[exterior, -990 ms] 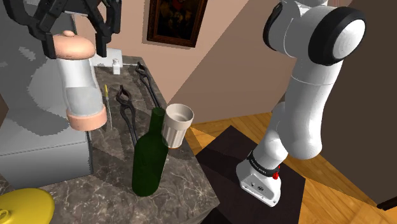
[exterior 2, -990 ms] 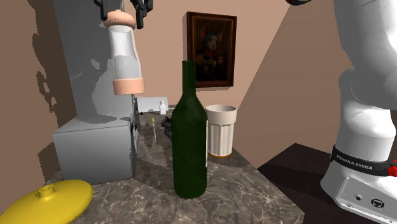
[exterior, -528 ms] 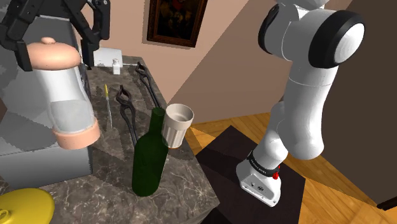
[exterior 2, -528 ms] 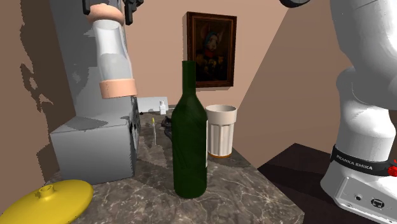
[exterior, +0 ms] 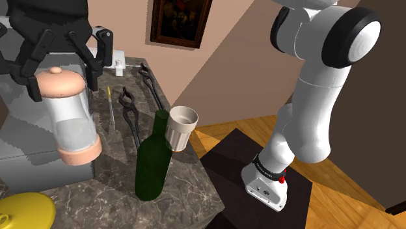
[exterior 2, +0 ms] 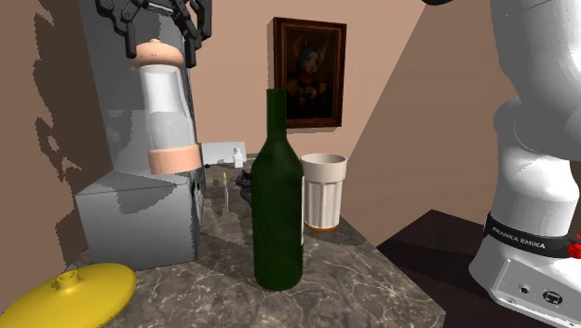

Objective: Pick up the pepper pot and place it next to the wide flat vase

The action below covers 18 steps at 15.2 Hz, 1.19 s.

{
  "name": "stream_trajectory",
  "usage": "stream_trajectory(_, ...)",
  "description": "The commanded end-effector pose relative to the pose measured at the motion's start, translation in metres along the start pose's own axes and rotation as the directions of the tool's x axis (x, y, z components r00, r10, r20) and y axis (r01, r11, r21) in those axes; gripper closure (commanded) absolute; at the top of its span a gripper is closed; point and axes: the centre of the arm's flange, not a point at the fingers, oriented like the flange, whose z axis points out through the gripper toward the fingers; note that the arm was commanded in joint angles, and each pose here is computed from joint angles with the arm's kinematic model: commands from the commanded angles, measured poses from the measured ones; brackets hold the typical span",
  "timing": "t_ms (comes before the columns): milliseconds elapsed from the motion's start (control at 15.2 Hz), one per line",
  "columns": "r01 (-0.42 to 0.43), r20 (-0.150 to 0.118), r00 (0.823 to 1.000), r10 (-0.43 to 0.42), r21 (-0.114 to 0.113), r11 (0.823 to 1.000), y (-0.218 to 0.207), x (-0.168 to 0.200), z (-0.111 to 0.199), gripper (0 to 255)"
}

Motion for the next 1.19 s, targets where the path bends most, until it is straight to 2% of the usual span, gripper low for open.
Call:
stream_trajectory(0, 0.0, -0.001, 1.0, 0.0, 0.001, 1.0, 0.001, 0.0, 0.009, 255)
stream_trajectory(1122, 0.0, -0.001, 1.0, 0.0, 0.001, 1.0, 0.007, 0.008, 0.099, 255)
